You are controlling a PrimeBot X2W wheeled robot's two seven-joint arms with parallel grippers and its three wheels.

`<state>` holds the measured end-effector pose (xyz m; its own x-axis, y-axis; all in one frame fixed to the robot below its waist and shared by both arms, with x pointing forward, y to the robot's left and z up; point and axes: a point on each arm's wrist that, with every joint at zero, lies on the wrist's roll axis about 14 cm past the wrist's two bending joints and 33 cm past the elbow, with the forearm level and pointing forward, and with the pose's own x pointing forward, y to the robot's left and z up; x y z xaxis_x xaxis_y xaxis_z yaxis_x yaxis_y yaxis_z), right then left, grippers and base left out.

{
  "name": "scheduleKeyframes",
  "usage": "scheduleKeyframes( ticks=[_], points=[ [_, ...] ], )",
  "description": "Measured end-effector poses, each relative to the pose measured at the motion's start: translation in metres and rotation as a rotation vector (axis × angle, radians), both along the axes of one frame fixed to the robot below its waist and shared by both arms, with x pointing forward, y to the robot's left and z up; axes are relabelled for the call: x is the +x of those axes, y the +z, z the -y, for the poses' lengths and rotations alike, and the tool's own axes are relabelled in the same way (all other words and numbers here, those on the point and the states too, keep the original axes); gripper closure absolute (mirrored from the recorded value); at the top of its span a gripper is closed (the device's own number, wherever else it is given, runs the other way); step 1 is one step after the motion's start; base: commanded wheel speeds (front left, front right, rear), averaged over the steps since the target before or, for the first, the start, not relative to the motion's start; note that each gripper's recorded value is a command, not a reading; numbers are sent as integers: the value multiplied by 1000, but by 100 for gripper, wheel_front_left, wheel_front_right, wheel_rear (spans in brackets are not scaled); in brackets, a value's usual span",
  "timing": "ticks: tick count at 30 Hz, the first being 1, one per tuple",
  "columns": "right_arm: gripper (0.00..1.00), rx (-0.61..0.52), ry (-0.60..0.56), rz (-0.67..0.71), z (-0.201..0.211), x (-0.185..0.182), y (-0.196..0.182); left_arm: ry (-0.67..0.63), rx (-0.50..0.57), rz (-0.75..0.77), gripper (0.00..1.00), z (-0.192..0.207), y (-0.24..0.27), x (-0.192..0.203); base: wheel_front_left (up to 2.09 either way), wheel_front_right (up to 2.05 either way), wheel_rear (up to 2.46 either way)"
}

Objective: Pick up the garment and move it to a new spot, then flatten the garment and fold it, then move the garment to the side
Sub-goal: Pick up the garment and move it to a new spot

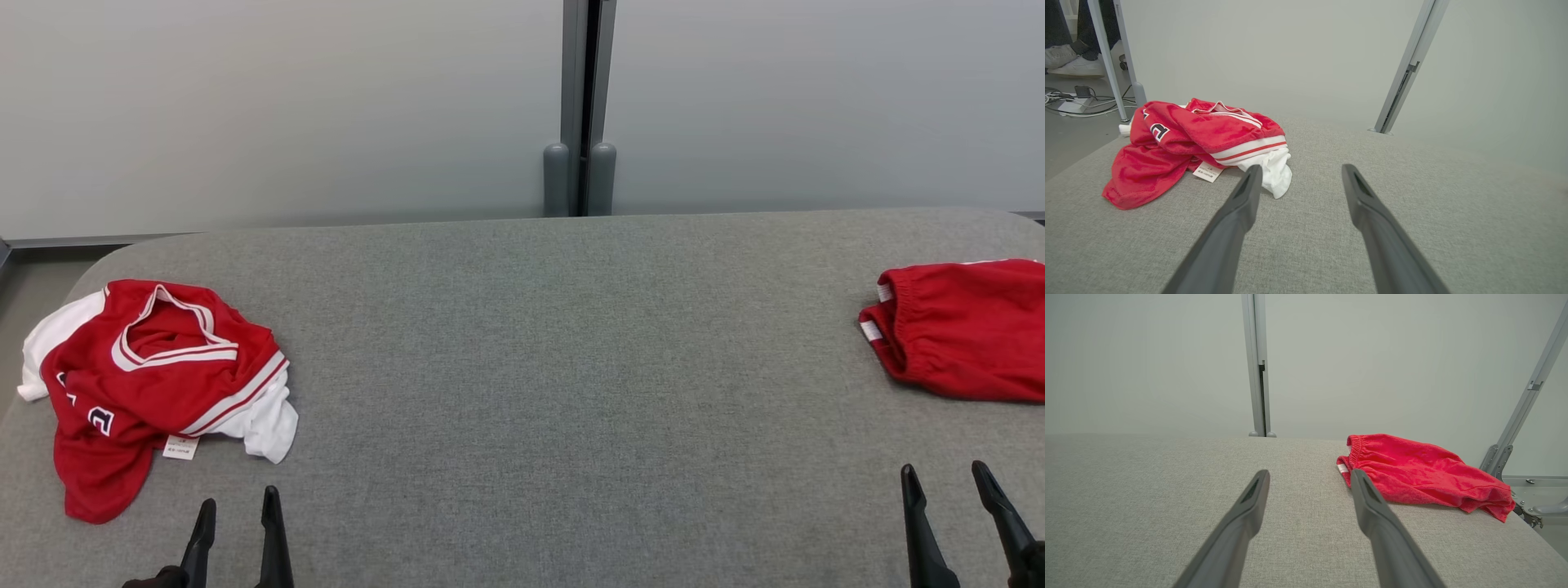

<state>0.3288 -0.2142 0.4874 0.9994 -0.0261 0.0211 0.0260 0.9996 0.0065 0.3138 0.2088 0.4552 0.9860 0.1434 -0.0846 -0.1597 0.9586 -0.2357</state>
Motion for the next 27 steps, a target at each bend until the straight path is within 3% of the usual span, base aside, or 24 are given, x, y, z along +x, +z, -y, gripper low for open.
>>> scheduleKeyframes(
  ticks=[9, 15, 21, 27],
  points=[
    [0, 4, 89, 18, -29, 14, 6, 40, 0, 31, 0, -11, 9, -4, 0, 0, 0],
    [0, 47, 295, 30, -97, 32, 10, 173, 8, 57, 0, -46, 17, -33, 0, 0, 0],
    [0, 62, 530, 32, -176, 38, 14, 356, 15, 45, 0, -88, 13, -87, 0, 0, 0],
    [0, 61, 671, 34, -222, 32, 17, 486, 12, 52, 0, -111, 13, -127, 0, 0, 0]
  ],
)
